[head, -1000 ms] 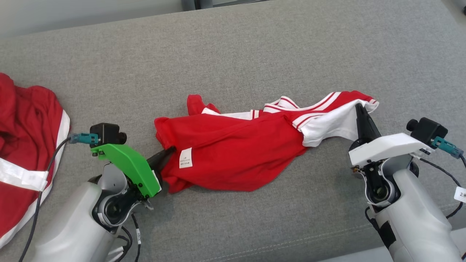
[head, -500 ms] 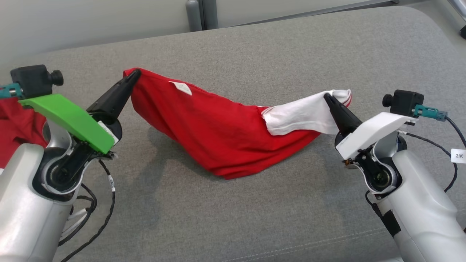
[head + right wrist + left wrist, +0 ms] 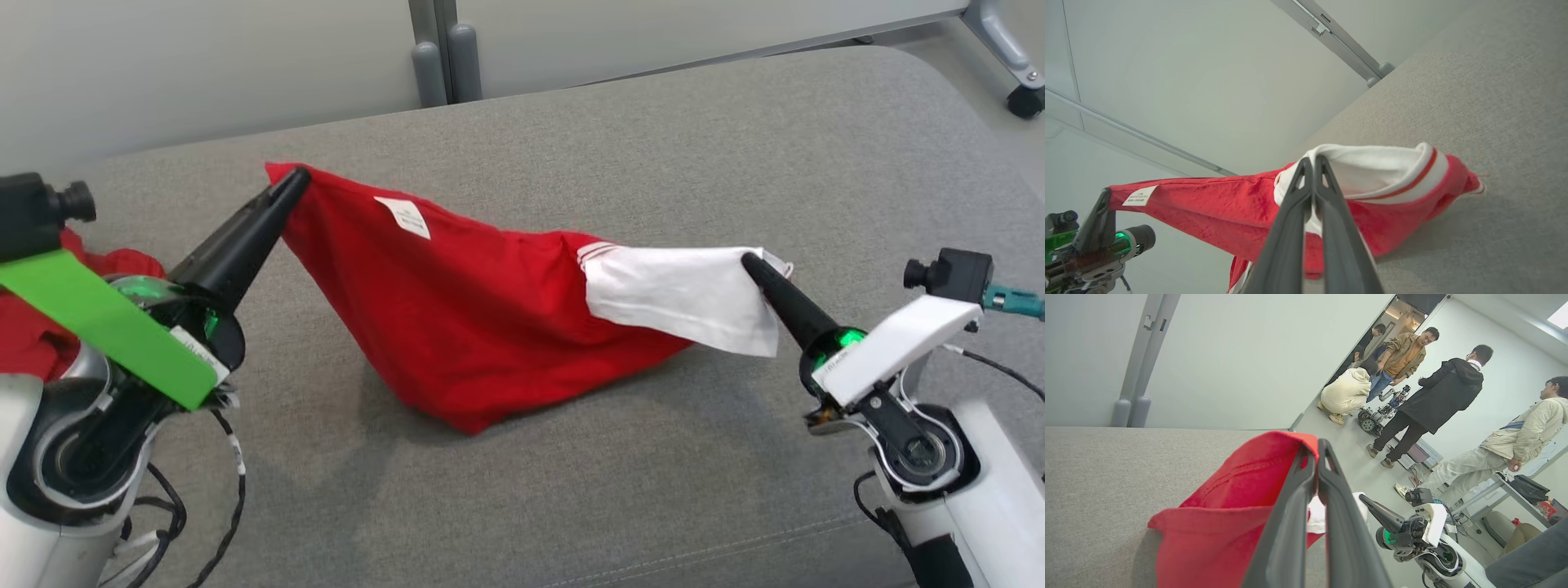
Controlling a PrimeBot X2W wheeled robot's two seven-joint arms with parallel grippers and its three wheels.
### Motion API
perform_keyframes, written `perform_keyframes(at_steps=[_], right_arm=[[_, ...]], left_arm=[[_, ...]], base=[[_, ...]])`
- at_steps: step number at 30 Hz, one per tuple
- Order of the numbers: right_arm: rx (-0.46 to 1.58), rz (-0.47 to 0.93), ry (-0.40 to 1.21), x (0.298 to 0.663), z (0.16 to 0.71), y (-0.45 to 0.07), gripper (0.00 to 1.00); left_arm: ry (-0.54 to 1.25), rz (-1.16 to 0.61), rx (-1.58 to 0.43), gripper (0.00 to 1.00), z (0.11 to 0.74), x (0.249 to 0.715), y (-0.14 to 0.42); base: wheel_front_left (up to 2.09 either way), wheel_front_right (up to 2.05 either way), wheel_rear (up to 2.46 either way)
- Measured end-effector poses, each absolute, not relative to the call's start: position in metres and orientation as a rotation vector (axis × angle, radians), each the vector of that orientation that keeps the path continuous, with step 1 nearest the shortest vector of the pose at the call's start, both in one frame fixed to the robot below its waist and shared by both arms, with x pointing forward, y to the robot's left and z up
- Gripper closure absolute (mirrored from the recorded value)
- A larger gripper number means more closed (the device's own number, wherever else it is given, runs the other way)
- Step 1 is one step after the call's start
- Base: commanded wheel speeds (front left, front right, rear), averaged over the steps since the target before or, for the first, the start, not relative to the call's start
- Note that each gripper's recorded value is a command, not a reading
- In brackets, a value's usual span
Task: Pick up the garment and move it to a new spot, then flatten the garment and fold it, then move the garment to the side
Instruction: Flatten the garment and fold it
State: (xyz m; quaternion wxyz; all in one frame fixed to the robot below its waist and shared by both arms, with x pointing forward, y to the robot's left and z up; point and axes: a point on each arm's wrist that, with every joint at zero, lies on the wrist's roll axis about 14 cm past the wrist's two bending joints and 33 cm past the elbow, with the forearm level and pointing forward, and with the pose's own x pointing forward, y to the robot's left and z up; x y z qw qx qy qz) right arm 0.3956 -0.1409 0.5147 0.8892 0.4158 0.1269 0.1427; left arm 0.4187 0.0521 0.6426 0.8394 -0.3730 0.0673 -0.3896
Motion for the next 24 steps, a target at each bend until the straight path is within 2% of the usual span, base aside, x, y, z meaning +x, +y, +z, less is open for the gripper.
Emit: perform_keyframes(at_steps=[3,5,6,8,12,14,17,21,24], right_arm=[[0.926,0.327,0.237,0.384,0.527,-0.139,1.0],[0.931,0.393,0.095,0.378,0.577,-0.149,1.0],[0.931,0.393,0.095,0.378,0.577,-0.149,1.0],[0.923,0.456,-0.037,0.369,0.624,-0.157,1.0],[0.852,0.607,-0.285,0.333,0.711,-0.164,1.0],[0.813,0.661,-0.36,0.315,0.738,-0.165,1.0],[0.781,0.706,-0.391,0.303,0.754,-0.165,1.0],[0.827,0.619,-0.334,0.321,0.744,-0.179,1.0],[0.918,0.504,-0.234,0.35,0.716,-0.193,1.0]], left_arm=[[0.128,-0.862,-0.806,1.0,0.651,0.404,0.05],[0.07,-0.911,-0.768,1.0,0.673,0.387,0.052],[0.07,-0.911,-0.768,1.0,0.673,0.387,0.052],[0.001,-0.942,-0.738,1.0,0.697,0.376,0.055],[-0.147,-0.995,-0.671,1.0,0.747,0.347,0.064],[-0.186,-1.02,-0.651,1.0,0.764,0.334,0.065],[-0.192,-1.027,-0.624,1.0,0.775,0.327,0.067],[-0.144,-1.028,-0.62,1.0,0.773,0.337,0.069],[-0.029,-0.989,-0.64,1.0,0.749,0.363,0.071]], base=[[0.0,0.0,0.0],[0.0,0.0,0.0],[0.0,0.0,0.0],[0.0,0.0,0.0],[0.0,0.0,0.0],[0.0,0.0,0.0],[0.0,0.0,0.0],[0.0,0.0,0.0],[0.0,0.0,0.0]])
